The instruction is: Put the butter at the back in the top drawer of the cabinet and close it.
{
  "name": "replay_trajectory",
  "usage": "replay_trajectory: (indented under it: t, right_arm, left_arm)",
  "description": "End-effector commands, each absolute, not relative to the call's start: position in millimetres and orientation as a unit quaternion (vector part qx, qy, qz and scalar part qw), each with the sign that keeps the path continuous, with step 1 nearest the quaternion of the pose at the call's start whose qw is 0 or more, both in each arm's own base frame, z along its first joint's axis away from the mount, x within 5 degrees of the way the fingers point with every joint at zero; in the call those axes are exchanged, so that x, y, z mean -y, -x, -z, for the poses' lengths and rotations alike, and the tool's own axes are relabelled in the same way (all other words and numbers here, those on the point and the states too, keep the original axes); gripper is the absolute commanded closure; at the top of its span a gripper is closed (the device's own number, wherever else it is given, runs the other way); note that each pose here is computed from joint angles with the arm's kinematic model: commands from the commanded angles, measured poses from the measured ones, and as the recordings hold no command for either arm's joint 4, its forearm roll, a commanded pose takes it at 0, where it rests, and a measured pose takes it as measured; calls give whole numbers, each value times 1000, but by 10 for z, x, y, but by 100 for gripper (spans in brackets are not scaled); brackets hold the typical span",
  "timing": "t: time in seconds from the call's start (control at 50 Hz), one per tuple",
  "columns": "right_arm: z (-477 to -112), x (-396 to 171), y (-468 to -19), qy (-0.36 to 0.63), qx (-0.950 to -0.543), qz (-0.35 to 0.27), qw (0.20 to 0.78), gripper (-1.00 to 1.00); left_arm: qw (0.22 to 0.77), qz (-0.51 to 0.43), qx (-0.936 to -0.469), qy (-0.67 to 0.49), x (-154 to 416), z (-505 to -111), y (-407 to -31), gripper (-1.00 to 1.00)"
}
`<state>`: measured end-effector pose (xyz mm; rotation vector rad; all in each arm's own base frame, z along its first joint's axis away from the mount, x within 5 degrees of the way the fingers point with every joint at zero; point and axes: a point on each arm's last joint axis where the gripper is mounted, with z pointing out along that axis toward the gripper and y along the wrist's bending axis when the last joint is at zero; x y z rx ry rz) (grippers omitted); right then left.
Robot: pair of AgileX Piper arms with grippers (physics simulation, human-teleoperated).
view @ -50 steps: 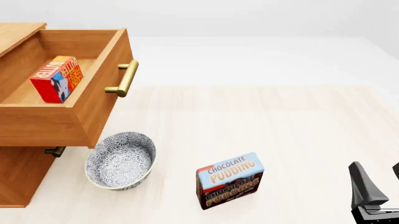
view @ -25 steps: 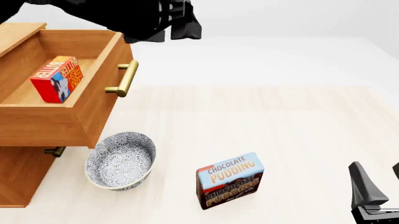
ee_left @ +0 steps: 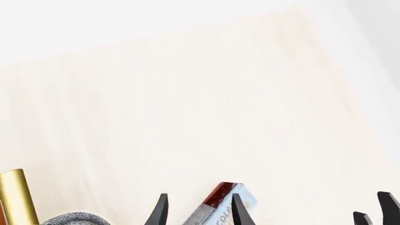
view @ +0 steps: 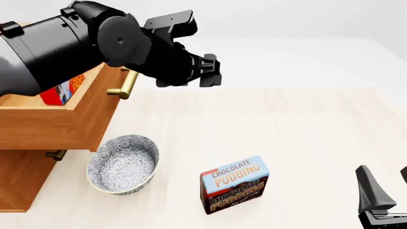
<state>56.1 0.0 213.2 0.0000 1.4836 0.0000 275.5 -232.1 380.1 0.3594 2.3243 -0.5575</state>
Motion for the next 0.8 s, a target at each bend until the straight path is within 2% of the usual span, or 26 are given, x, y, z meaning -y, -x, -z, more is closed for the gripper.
replay_trajectory:
  t: [0.02, 0.8]
  right_arm:
    - [-2132, 0, -561, 0, -676, 0, 737, -100]
    - [-2132, 0, -561, 0, -676, 0, 737, -100]
  left_arm:
    - [346, 207, -907, -122, 2286, -3616, -2872, -100]
    - [357, 170, -915, -84, 1829, -3522, -3077, -100]
